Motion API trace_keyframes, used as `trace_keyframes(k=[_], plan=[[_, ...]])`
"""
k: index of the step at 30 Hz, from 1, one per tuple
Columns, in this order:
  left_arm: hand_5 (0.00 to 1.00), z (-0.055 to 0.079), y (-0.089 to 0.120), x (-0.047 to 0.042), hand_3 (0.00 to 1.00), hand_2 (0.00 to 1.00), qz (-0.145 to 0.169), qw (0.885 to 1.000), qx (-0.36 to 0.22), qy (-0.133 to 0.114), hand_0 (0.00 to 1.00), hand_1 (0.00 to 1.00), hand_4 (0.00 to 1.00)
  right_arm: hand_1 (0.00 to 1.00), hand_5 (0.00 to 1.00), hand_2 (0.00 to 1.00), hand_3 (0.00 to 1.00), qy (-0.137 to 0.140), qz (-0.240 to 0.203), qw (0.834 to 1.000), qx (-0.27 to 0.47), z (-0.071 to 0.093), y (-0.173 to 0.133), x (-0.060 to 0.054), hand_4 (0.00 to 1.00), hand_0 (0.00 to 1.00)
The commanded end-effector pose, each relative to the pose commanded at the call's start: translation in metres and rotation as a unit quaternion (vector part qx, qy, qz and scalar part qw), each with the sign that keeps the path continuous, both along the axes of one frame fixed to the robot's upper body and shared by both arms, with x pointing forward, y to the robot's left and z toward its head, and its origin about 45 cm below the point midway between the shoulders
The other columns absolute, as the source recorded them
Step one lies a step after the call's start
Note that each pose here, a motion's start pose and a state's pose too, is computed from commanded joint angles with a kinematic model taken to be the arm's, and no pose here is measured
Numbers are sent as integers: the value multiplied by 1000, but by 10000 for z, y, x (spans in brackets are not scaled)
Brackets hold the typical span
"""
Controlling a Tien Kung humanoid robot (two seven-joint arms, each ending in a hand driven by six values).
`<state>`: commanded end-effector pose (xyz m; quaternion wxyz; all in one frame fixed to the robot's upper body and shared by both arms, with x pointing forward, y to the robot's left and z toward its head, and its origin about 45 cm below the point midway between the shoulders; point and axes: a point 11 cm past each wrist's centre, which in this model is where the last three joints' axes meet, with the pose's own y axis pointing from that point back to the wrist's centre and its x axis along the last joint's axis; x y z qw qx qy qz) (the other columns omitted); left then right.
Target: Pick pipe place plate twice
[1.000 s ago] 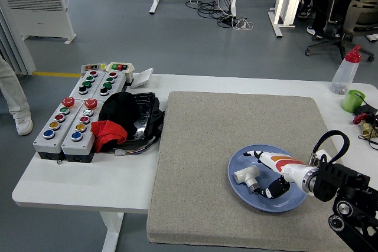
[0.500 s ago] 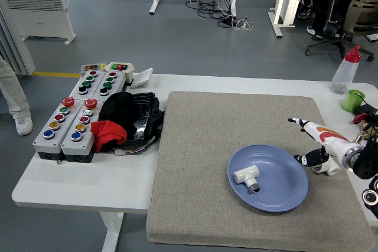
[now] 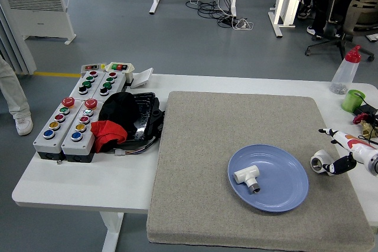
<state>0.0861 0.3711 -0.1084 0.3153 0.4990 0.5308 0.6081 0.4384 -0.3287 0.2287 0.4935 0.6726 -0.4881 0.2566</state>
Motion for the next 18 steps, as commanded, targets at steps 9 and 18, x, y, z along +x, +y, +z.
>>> trace_keyframes(k=[9, 18], plan=[[998, 0, 1, -1, 627, 591, 0, 1000, 0, 0, 607, 574, 598, 892, 222, 993, 988, 15, 13, 1000, -16, -97, 18, -37, 789, 972], [998, 0, -4, 10, 630, 594, 1, 1000, 1, -2, 607, 574, 599, 914, 229, 998, 994, 21, 19, 999, -45, -289, 44, -13, 790, 979]])
